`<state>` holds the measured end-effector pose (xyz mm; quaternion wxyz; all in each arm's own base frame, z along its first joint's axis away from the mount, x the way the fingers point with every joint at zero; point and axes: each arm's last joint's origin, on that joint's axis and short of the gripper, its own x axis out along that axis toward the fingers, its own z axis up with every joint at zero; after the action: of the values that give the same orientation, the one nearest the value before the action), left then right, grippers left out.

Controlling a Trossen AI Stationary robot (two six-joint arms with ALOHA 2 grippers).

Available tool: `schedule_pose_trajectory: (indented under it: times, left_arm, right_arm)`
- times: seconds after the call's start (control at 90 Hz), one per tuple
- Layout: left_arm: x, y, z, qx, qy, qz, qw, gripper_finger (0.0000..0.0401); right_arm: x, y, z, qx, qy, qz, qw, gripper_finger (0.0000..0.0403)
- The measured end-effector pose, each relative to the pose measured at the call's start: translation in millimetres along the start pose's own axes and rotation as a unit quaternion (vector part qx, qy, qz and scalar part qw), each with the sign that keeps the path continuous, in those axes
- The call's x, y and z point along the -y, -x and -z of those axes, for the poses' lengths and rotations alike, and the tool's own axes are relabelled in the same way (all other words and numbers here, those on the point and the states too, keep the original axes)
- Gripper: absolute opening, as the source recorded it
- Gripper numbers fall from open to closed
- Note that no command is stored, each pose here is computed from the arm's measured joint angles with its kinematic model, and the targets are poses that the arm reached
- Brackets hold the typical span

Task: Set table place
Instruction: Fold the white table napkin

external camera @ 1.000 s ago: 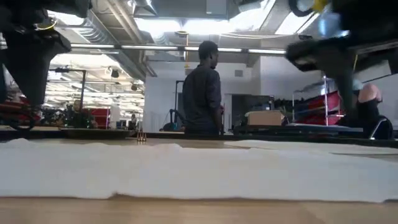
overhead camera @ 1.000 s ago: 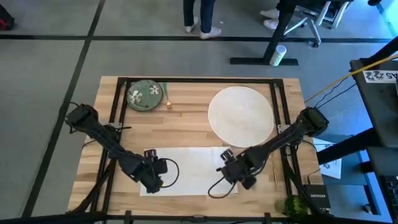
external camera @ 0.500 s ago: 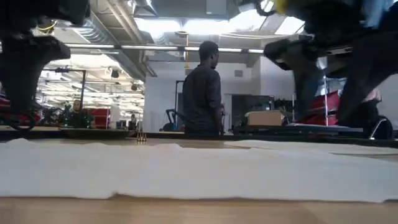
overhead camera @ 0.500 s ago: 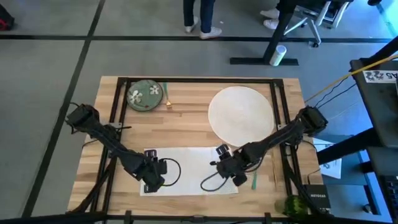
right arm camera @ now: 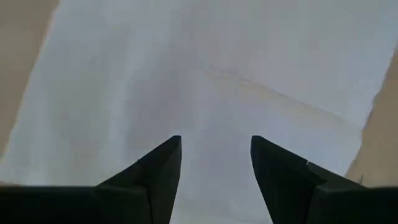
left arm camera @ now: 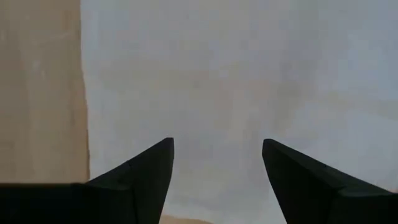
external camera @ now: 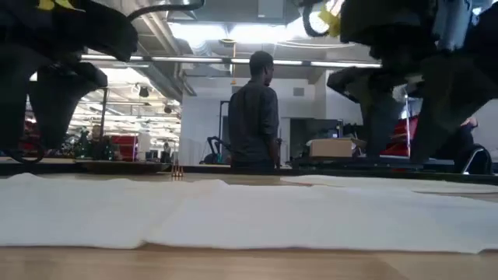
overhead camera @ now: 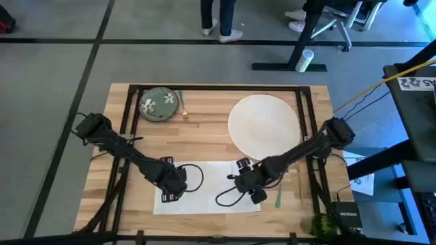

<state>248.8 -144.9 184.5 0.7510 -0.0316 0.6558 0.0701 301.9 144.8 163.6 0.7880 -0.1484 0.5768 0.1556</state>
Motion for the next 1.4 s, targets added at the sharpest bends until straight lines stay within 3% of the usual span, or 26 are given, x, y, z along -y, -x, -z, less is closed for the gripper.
schedule_pose_trajectory:
  times: [0.522, 1.4]
  left_arm:
    - [4.5, -4.6, -2.9, 0.015, 0.034, 0.001, 0.999, 0.0233]
    - [17.0, -33.3, 2.9, -0.040, -0.026, -0.020, 0.999, 0.0233]
  right_arm:
    - [-1.6, -5.5, 2.6, -0.019, -0.011, -0.022, 1.000, 0.0179]
    - [-2.5, -24.5, 5.1, -0.047, -0.021, -0.024, 0.998, 0.0179]
